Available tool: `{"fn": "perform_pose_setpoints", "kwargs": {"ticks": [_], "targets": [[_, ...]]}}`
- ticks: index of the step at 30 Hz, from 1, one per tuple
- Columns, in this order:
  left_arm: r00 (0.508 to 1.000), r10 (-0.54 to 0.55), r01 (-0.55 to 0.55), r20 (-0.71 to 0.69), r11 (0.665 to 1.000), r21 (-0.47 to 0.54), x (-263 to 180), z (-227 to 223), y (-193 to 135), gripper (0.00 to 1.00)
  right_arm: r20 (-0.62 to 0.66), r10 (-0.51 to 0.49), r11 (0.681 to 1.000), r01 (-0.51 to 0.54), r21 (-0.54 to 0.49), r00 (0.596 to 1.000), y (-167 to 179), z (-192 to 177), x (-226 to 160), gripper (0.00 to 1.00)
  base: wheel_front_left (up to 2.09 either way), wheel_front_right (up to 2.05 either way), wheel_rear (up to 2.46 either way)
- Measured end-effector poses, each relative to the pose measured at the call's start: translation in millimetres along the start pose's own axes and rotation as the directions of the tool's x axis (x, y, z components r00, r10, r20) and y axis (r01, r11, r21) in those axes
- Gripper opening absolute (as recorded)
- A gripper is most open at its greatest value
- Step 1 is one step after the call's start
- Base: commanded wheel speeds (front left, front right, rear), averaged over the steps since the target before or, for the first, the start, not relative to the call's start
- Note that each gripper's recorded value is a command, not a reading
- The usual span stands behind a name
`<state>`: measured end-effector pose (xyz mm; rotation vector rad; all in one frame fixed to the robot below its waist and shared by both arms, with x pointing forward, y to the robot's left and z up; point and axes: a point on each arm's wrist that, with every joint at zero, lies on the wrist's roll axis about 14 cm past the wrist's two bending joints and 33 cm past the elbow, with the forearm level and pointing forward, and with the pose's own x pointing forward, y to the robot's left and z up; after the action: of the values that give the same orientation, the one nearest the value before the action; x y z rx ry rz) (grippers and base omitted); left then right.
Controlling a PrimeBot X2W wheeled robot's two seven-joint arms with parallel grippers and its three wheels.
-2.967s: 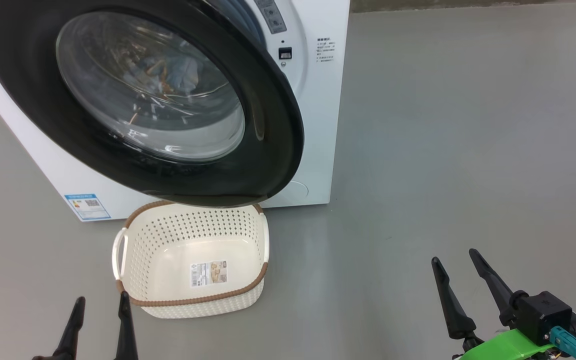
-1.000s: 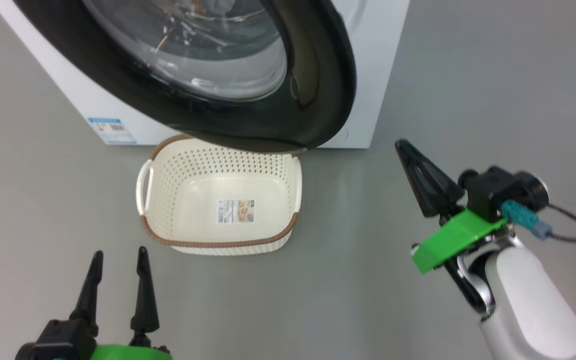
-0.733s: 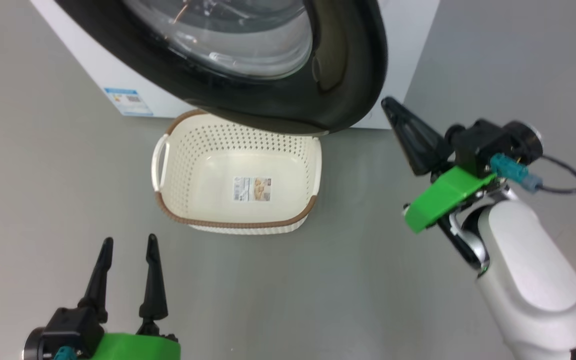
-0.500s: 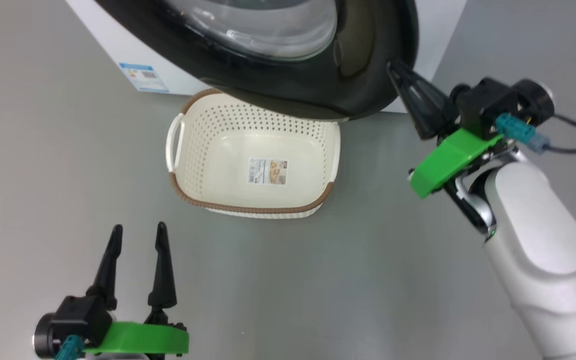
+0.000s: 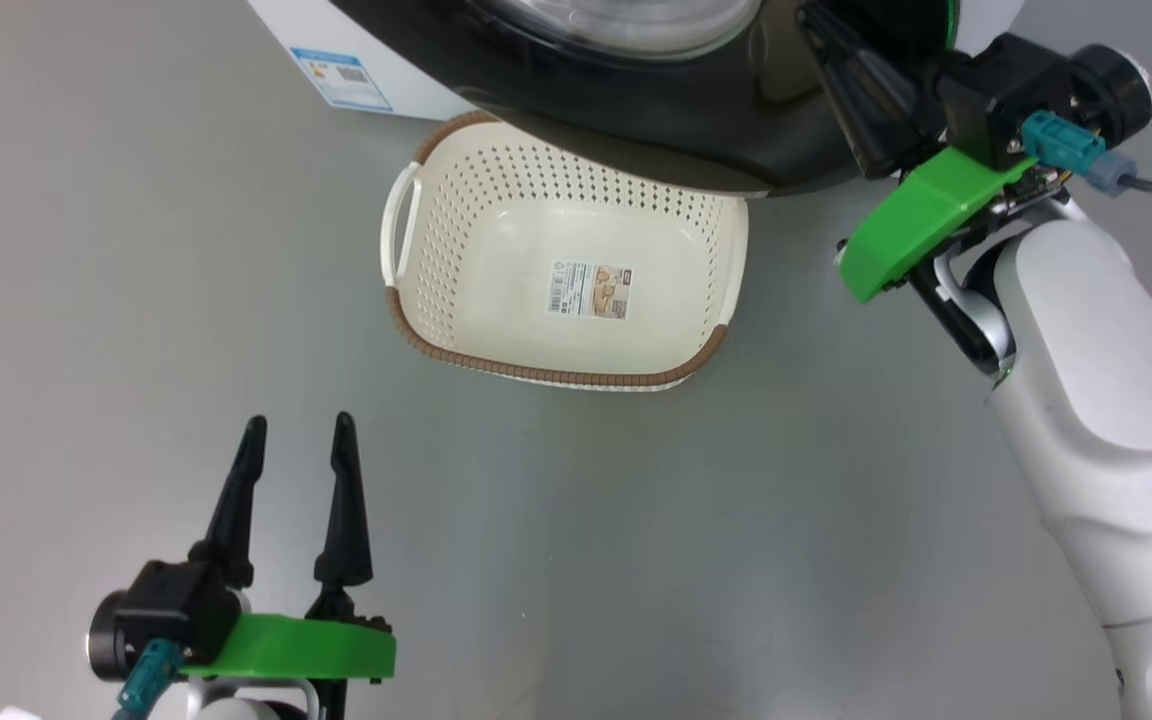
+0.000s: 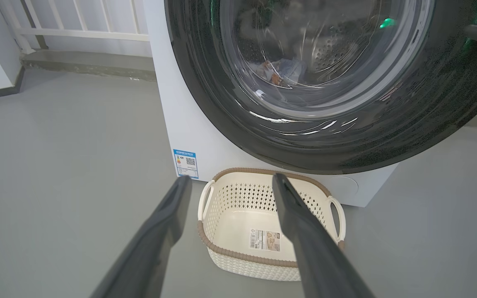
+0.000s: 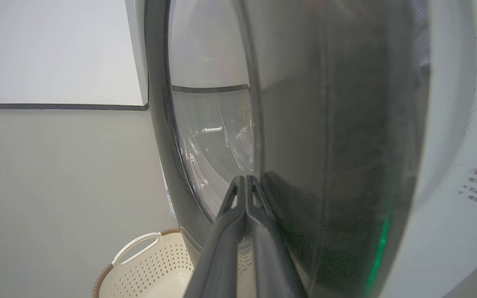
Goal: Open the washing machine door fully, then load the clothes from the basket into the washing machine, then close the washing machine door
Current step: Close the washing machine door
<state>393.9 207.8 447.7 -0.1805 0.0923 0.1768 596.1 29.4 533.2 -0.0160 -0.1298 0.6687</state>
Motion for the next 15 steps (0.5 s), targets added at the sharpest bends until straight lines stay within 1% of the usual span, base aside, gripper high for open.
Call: {"fn": "perform_pose_setpoints", "kwargs": {"ticks": [5,15], "targets": [[1.0,0.0,0.0,-0.005,1.0,0.0,6,-3,0,1.0,0.008,-0.002,1.0,0.002,0.006,1.0,-6,-3,12,0.0,0.0,0.0,0.0],[1.0,-0.004,0.004,-0.016,1.0,0.007,16,-8,-1,1.0,0.019,-0.028,0.999,0.028,-0.016,0.999,-30,-2,39,0.0,0.0,0.0,0.0]]}}
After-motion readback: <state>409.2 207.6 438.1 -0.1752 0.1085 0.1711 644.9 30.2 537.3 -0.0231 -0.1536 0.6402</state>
